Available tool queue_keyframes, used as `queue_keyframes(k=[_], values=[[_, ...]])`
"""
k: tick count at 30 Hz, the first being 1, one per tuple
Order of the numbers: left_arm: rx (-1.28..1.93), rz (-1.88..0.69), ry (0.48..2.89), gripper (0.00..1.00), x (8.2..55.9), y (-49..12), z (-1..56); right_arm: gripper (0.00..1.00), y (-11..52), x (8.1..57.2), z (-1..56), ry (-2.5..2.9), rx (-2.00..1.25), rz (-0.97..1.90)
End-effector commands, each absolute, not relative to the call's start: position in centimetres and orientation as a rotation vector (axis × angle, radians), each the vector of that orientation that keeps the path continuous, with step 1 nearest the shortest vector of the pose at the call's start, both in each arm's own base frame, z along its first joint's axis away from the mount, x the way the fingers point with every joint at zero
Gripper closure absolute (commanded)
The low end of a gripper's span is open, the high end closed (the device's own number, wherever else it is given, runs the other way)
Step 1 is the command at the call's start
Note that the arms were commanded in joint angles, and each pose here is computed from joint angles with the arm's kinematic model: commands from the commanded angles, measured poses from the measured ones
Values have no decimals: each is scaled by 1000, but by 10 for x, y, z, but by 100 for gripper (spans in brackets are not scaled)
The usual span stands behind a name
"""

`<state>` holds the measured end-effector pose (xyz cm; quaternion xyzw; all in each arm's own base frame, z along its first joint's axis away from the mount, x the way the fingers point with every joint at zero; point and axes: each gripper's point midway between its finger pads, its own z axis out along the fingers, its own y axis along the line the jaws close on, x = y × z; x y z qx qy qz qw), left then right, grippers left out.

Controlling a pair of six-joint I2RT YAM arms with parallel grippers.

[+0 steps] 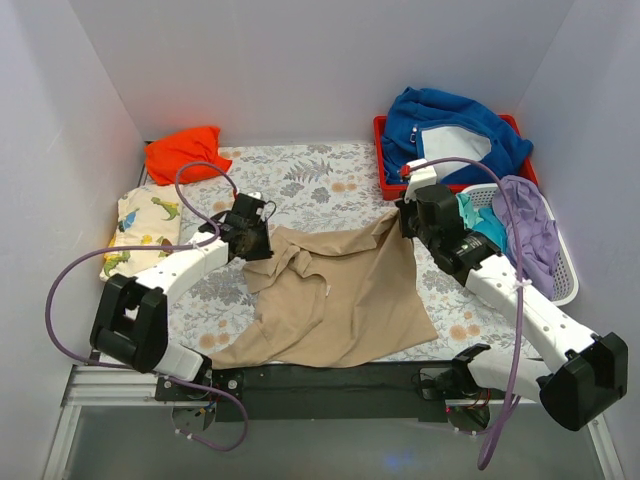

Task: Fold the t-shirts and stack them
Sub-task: Flatten the tshirt out

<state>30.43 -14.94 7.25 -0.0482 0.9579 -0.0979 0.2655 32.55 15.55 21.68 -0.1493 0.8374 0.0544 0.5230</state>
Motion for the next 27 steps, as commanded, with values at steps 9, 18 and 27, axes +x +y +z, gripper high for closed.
queue_keyframes(k=[9, 18, 27], values=[[9, -385, 2548, 57, 301, -163, 88, 99, 152, 325, 237, 1949, -327, 149], [28, -349, 2615, 59, 293, -162, 58, 99, 152, 325, 233, 1961, -328, 151], [37, -215, 2649, 59, 293, -154, 38, 99, 153, 323, 230, 1966, -326, 163]])
